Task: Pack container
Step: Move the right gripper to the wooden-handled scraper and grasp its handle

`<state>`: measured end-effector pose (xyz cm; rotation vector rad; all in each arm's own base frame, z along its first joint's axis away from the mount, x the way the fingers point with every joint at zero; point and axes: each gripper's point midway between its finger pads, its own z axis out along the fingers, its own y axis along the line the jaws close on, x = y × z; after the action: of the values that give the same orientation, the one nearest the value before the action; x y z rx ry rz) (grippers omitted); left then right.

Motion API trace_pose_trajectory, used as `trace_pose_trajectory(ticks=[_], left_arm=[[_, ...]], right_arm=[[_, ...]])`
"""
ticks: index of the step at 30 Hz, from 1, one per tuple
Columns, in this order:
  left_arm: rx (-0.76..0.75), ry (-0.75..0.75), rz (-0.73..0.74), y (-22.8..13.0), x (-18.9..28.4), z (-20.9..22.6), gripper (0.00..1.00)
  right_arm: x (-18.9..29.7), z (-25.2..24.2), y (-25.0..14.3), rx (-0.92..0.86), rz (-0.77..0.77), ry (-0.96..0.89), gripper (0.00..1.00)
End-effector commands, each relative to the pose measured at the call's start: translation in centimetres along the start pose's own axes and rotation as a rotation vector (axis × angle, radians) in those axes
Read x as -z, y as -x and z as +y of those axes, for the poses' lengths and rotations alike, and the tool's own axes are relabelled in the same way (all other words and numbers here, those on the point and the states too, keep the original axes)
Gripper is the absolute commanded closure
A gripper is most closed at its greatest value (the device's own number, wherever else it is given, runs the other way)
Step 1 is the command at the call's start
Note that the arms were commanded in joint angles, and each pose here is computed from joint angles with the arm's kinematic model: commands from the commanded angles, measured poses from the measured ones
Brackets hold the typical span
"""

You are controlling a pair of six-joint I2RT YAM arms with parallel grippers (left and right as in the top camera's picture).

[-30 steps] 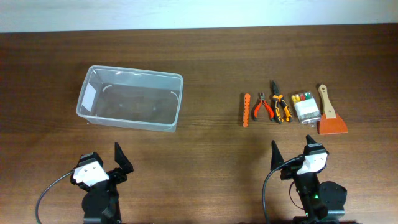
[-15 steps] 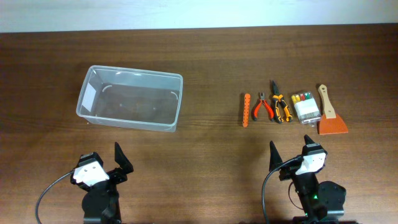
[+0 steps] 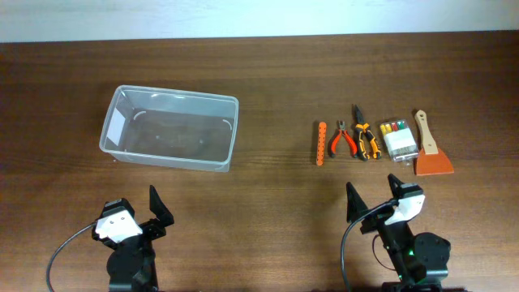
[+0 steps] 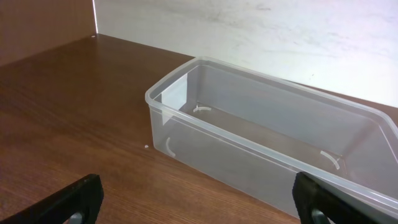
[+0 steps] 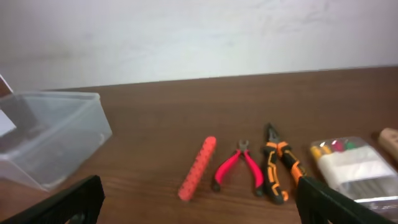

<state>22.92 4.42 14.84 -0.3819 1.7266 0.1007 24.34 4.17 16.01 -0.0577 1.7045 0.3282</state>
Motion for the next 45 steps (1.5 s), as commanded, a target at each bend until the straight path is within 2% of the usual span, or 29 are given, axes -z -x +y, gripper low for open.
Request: trace_pose_trajectory(ticks=[1,3,6,11,15,17,19,24,26,28,30,32,36,38,41,45], left_arm=[[-0.010,0.000,0.000,-0.1,0.0,0.0,0.01],[-0.010,0.000,0.000,-0.1,0.0,0.0,0.01],[-0.010,0.000,0.000,-0.1,0.0,0.0,0.01],[-0.010,0.000,0.000,-0.1,0.0,0.0,0.01],[-0.010,0.000,0.000,-0.1,0.0,0.0,0.01],[-0.010,0.000,0.000,-0.1,0.0,0.0,0.01],[-0.010,0.000,0.000,-0.1,0.0,0.0,0.01],[-0.010,0.000,0.000,-0.1,0.0,0.0,0.01],[-0.010,0.000,0.000,-0.1,0.0,0.0,0.01],[-0.010,0.000,0.000,-0.1,0.0,0.0,0.01],[-0.010,0.000,0.000,-0.1,0.0,0.0,0.01],[-0.010,0.000,0.000,-0.1,0.0,0.0,0.01],[-0.010,0.000,0.000,-0.1,0.0,0.0,0.01],[-0.010,0.000,0.000,-0.1,0.0,0.0,0.01],[-0.010,0.000,0.000,-0.1,0.0,0.0,0.01],[-0.010,0.000,0.000,-0.1,0.0,0.0,0.01]], right_arm=[[0.1,0.8,2.3,-0.057,-0.010,0.025,0.02],[0.1,1.0,4.7,-0.005,-0.008,0.011,0.02],[0.1,-0.5,8.1,0.051,0.061,-0.110,0.02],[-1.3,-2.4,13.7,0.080,0.311,-0.262,0.02],[-3.0,-2.3,17.5,0.052,0.487,-0.279,0.01],[-4.2,-1.6,18.0,0.018,0.565,-0.234,0.02],[-5.8,-2.0,17.7,0.008,0.629,-0.233,0.01],[-10.2,-9.3,15.3,0.064,0.717,-0.502,0.01],[-11.4,-11.6,13.7,0.057,0.760,-0.547,0.00],[-12.4,-14.1,11.7,0.064,0.814,-0.568,0.13],[-13.2,-16.6,9.7,0.053,0.857,-0.595,0.19],[-13.6,-19.5,7.7,0.017,0.889,-0.637,0.18],[-13.4,-25.1,5.0,-0.069,0.900,-0.722,0.10],[-13.2,-26.7,3.8,-0.113,0.903,-0.709,0.07],[-13.6,-27.0,1.8,-0.145,0.935,-0.540,0.06],[-13.6,-28.1,-0.7,-0.099,0.994,-0.453,0.06]])
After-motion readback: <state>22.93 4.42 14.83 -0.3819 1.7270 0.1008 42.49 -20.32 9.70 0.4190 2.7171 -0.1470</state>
